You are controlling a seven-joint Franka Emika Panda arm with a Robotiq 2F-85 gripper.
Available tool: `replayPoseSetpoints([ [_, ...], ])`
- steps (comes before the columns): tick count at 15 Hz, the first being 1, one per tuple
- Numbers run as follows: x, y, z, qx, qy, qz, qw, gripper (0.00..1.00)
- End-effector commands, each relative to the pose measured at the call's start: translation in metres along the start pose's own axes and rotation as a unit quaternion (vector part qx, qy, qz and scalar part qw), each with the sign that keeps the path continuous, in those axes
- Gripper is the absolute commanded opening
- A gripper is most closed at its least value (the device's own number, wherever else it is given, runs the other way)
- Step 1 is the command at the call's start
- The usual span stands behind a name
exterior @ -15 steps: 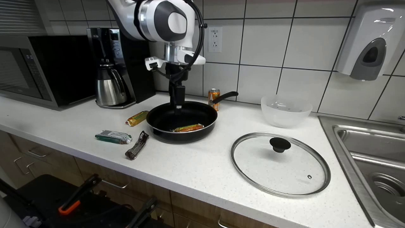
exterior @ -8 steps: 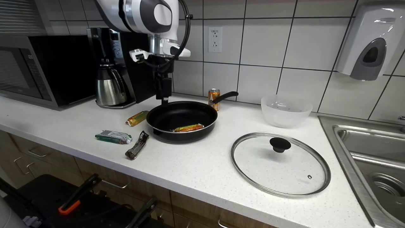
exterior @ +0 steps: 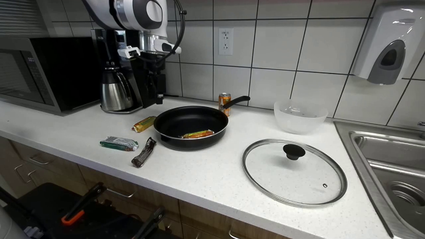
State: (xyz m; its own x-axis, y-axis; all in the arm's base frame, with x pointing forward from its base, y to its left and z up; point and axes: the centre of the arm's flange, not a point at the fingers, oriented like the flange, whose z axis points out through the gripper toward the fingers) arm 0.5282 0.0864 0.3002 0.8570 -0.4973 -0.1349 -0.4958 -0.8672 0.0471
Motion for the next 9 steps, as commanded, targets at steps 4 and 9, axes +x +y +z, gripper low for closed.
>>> replayPoseSetpoints([
  [4,0.01,-0.059,0.009,-0.024,-0.001,-0.057,0.9981,1.0],
  [9,0.003,-0.098,0.018,-0.027,-0.002,-0.075,0.9968,1.0],
])
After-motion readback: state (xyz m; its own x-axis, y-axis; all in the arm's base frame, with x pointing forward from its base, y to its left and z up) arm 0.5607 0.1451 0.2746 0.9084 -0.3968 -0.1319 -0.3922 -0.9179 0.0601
